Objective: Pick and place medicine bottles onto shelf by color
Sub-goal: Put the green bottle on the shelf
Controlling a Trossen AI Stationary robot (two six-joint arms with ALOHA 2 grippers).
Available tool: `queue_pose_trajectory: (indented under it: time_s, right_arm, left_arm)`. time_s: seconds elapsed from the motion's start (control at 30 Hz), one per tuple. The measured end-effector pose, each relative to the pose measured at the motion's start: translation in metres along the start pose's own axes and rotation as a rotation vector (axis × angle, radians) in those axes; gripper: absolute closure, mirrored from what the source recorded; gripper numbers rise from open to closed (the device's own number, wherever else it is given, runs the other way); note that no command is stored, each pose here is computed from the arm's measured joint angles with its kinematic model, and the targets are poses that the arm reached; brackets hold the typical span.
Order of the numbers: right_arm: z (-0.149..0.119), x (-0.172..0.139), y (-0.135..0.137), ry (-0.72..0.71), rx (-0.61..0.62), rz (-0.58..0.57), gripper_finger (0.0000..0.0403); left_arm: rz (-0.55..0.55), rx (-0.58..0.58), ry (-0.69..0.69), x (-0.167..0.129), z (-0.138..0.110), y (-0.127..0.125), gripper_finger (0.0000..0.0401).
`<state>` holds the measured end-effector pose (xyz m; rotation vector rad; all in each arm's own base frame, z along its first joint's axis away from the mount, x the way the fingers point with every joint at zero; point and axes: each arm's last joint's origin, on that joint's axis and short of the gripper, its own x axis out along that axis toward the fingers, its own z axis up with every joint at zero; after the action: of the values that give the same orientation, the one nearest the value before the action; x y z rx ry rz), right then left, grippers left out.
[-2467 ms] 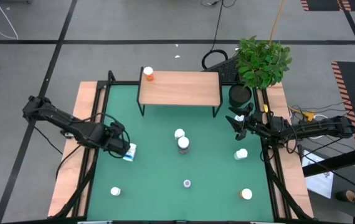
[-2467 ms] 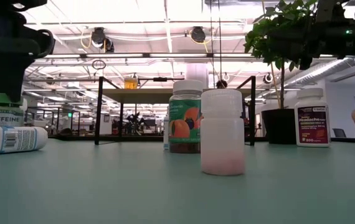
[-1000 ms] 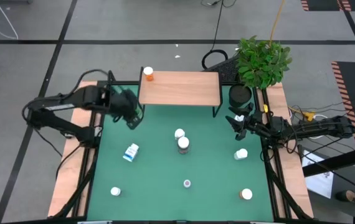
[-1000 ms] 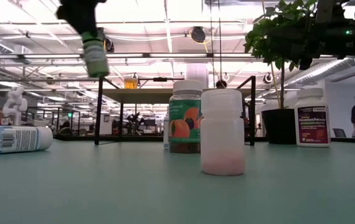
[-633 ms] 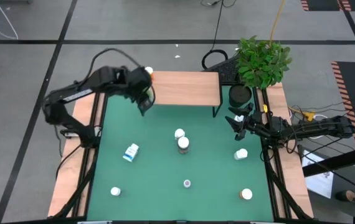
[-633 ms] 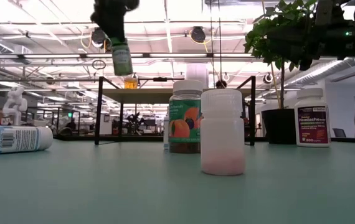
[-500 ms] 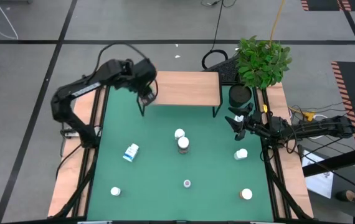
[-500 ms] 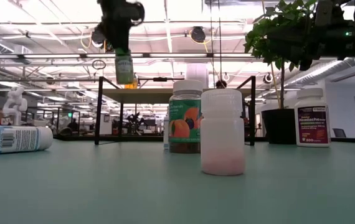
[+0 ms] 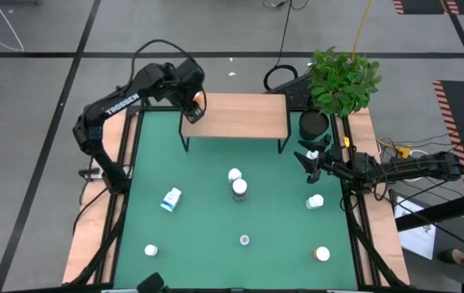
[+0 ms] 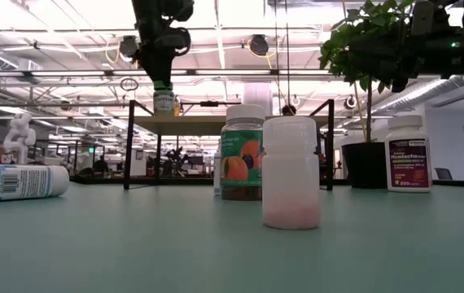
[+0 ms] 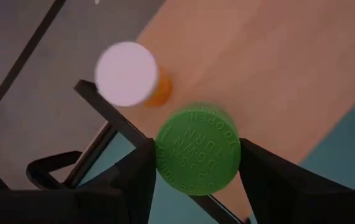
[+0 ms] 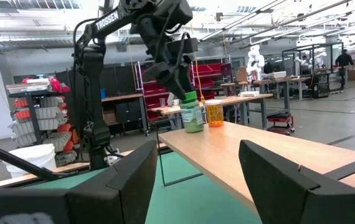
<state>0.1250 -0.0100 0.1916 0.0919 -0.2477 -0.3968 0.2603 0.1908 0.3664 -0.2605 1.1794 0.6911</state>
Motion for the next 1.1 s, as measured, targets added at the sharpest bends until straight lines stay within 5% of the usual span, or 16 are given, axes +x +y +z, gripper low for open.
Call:
queue_pose_trajectory:
  time_s: [0.33,0.77,1.1]
  right_arm:
    - [0.0,0.0,0.0,-0.002,0.006,0.0,0.0179]
    - [0.0,0.0,0.0,-0.003,0.009,0.0,0.0179]
    - [0.0,0.0,0.0,0.003,0.007,0.0,0.0179]
  left_arm:
    - [0.011,-0.012,-0.013,0.002,0.001,0.01,0.0192]
    - [0.013,-0.023,-0.061,0.002,0.006,0.01,0.0101]
    - [0.019,-0.019,-0.044,-0.008,-0.002,0.011,0.0103]
